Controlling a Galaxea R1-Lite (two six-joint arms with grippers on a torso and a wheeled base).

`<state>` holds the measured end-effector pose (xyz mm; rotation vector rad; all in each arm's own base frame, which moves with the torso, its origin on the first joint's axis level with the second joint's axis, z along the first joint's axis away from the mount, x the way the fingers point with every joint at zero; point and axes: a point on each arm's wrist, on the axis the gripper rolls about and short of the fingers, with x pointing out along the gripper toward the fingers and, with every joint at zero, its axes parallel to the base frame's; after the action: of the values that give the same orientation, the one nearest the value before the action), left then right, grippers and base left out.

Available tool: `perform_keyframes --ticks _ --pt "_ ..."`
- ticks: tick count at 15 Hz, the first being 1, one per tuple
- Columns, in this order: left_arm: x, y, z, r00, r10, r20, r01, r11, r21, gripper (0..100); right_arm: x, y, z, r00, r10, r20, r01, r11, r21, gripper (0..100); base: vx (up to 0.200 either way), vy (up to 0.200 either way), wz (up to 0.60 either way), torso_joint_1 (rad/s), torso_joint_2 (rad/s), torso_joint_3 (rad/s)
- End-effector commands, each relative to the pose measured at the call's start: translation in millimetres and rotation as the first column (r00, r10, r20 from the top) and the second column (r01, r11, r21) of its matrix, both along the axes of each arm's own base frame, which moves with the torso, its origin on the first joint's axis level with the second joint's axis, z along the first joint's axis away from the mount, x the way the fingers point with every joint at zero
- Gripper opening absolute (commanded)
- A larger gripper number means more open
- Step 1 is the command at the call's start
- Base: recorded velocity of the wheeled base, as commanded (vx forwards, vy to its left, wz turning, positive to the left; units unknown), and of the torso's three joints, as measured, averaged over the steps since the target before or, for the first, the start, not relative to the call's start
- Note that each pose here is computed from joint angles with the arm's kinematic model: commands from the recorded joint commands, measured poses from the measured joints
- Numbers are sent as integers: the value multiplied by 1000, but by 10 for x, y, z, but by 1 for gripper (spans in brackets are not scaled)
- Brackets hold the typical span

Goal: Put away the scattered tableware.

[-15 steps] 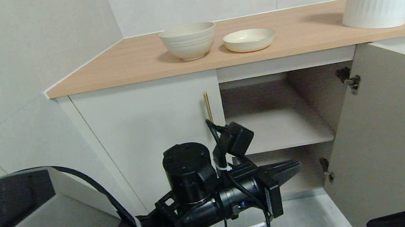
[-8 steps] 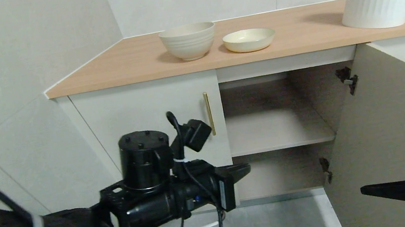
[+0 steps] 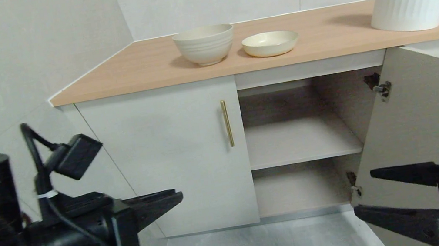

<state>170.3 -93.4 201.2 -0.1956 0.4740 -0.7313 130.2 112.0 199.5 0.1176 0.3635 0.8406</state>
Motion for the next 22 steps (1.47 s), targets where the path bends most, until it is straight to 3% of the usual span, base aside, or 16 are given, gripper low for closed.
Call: perform_keyframes --ticks 1,4,6,13,22 --pt "-294 314 240 990 101 103 -96 994 -53 100 259 177 142 1000 -24 15 24 1000 5 100 0 0 0 0 0 0" --pt "-205 399 298 977 177 116 -171 983 -59 100 464 256 181 994 -110 10 110 994 -26 100 0 0 0 0 0 0" --pt "-71 400 322 973 204 106 -199 978 -54 100 485 246 173 981 -185 -53 177 976 -127 100 0 0 0 0 0 0" --pt "-1 406 451 966 216 143 -208 976 -69 100 445 211 225 981 -189 -46 182 976 -121 100 0 0 0 0 0 0" --pt "-1 405 451 966 214 143 -206 976 -69 100 407 184 207 983 -180 -44 173 977 -122 100 200 0 0 4 5 0"
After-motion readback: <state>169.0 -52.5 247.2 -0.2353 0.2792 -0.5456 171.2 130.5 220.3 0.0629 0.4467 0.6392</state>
